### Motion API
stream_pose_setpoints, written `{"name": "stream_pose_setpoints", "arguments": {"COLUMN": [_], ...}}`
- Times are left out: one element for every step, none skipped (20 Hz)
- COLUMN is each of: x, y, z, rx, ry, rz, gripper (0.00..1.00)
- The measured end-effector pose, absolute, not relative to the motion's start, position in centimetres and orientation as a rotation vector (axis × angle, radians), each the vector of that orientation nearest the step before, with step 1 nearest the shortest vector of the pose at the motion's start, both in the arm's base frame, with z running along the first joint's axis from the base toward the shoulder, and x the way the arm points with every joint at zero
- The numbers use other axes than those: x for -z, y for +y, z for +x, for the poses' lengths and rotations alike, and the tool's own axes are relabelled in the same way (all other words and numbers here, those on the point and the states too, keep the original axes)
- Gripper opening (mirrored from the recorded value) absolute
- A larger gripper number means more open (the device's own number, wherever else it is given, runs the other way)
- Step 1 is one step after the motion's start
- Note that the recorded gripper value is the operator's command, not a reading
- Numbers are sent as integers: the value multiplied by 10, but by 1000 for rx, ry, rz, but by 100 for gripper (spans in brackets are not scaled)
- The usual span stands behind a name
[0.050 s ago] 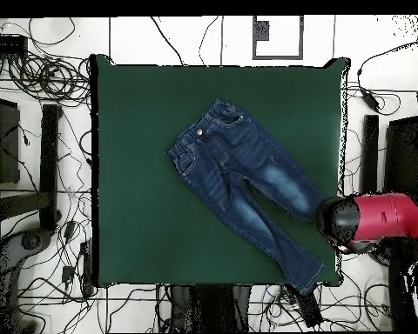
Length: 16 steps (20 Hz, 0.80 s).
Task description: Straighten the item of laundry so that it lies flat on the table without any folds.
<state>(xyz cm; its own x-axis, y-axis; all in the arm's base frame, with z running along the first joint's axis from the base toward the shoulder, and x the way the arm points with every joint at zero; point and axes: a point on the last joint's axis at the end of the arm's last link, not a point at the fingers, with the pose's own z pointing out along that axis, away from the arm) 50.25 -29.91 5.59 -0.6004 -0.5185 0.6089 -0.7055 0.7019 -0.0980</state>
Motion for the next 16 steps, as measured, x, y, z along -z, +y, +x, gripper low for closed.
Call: {"name": "stream_pose_setpoints", "arguments": {"x": [-56, -54, -54, -54, -54, -54, -53, -53, -52, -51, -51, -50, -50, -50, -49, -49], "y": [-300, -305, -306, -307, -308, -310, -313, -316, -319, -323, -324, -327, -327, -327, -327, -326], "z": [502, 498, 497, 496, 496, 495, 493, 491, 488, 484, 482, 477, 476, 476, 475, 475], "rx": [-445, -438, -437, -436, -435, -430, -420, -413, -404, -395, -390, -381, -379, -377, -375, -374], "ry": [-2357, -2359, -2361, -2362, -2363, -2370, -2381, -2389, -2396, -2402, -2403, -2404, -2403, -2403, -2402, -2401], "rz": [931, 918, 916, 914, 911, 906, 896, 887, 875, 862, 856, 846, 845, 845, 846, 847], "gripper": [0, 100, 100, 100, 100, 100, 100, 100, 100, 100, 100, 100, 100, 100, 100, 100]}}
